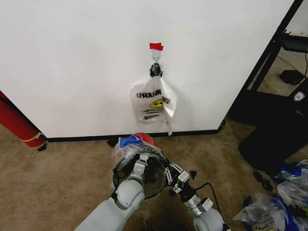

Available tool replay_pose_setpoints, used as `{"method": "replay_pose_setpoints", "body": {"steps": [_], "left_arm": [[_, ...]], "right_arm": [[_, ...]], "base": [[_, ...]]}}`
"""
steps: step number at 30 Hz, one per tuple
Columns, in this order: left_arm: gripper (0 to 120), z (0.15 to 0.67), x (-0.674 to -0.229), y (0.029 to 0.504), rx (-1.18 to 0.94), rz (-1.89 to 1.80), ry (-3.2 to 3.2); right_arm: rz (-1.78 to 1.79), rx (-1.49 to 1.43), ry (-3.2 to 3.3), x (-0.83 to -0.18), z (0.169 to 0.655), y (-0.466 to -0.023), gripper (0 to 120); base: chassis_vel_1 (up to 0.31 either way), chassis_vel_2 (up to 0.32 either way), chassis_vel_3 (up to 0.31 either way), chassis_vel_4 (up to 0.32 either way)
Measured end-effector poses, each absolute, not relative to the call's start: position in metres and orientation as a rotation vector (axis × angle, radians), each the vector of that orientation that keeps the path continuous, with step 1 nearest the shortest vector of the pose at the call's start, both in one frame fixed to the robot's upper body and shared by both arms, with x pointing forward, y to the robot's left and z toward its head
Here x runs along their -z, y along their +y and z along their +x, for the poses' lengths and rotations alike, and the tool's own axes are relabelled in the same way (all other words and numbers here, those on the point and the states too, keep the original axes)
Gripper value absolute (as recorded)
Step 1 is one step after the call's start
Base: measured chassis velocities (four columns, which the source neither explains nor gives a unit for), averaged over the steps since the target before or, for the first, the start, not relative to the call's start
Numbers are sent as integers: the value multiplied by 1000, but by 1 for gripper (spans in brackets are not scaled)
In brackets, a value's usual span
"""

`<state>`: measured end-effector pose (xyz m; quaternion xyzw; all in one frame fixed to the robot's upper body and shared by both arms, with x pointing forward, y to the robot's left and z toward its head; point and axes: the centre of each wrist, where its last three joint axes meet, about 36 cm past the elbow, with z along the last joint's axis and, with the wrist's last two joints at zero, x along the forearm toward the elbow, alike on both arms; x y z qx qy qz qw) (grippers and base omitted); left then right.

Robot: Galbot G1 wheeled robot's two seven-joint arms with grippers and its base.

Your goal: Pick up the garbage bag from the wall and place it over the trash bin.

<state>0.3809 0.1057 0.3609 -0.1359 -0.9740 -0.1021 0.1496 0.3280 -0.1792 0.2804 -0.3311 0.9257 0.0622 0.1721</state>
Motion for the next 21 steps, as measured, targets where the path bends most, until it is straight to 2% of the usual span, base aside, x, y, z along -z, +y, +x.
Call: {"method": "replay_pose_setpoints", "body": {"steps": [7,21], "left_arm": [[0,361,-370,102,263,-439,-2817],[0,403,-365,102,283,-328,-2857]], "right_arm": [[-932,-175,2629,-281,329,-181,1],[-973,-200,2622,-280,318,-176,1]], "base": [[0,0,0,0],[0,0,0,0]]}}
